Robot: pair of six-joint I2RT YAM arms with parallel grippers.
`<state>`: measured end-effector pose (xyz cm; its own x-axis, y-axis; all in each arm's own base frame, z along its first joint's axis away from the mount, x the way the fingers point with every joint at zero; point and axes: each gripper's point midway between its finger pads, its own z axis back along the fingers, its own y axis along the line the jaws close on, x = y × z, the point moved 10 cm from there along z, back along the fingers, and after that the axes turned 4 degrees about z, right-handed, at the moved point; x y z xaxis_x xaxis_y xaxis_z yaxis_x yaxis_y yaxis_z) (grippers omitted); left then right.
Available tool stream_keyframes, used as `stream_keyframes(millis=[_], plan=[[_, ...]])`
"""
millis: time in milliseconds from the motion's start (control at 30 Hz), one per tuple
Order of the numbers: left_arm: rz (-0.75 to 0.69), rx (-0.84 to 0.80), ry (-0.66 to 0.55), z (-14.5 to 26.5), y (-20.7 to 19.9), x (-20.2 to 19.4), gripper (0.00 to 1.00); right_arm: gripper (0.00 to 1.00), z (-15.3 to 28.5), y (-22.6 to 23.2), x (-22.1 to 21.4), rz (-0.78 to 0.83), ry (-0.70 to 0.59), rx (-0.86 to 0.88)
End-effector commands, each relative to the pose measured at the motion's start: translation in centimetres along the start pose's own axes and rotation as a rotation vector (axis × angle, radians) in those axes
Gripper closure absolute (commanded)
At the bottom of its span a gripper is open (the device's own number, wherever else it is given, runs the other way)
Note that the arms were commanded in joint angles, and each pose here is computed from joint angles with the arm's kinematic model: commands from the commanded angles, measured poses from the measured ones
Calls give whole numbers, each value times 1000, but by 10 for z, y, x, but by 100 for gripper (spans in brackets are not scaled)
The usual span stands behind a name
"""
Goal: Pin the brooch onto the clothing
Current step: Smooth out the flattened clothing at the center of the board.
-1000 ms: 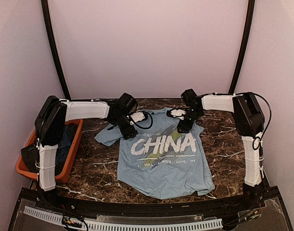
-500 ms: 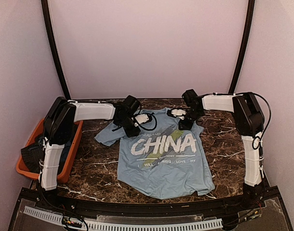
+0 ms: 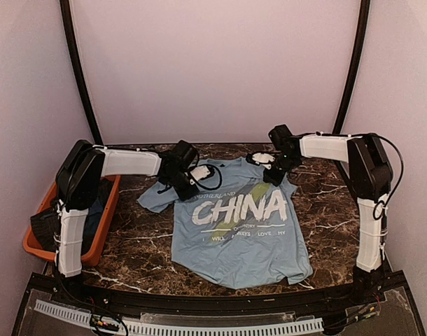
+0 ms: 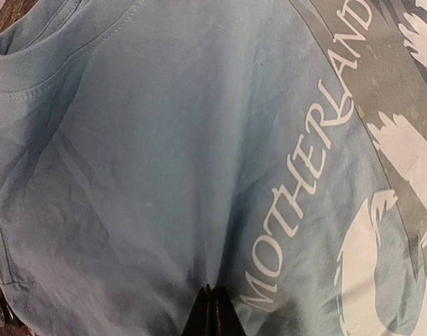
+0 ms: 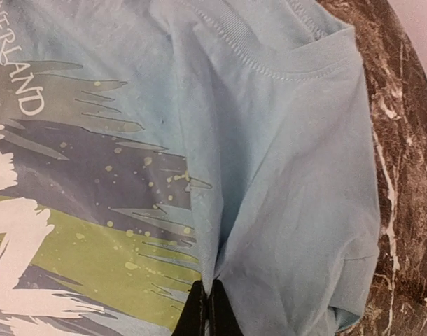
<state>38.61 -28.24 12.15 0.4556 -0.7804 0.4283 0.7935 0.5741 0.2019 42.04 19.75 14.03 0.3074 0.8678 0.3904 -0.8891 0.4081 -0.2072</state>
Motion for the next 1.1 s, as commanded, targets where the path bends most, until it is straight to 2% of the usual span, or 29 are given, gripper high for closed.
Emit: stream_keyframes(millis=[0,200,667,933,1067], plan=[[70,38,-157,46,13,9,99,100,38,-17,4,-49,-65,-119],[77,42,-184,54,12,7,99,100,47,-17,-2,-92,-54,-145],[78,20,-188,56,9,3,99,99,32,-2,-22,-201,43,-97],[71,15,-187,52,7,1,99,75,30,2,-35,-262,91,-109],[76,25,-198,55,9,4,99,64,41,1,-33,-270,72,-123]])
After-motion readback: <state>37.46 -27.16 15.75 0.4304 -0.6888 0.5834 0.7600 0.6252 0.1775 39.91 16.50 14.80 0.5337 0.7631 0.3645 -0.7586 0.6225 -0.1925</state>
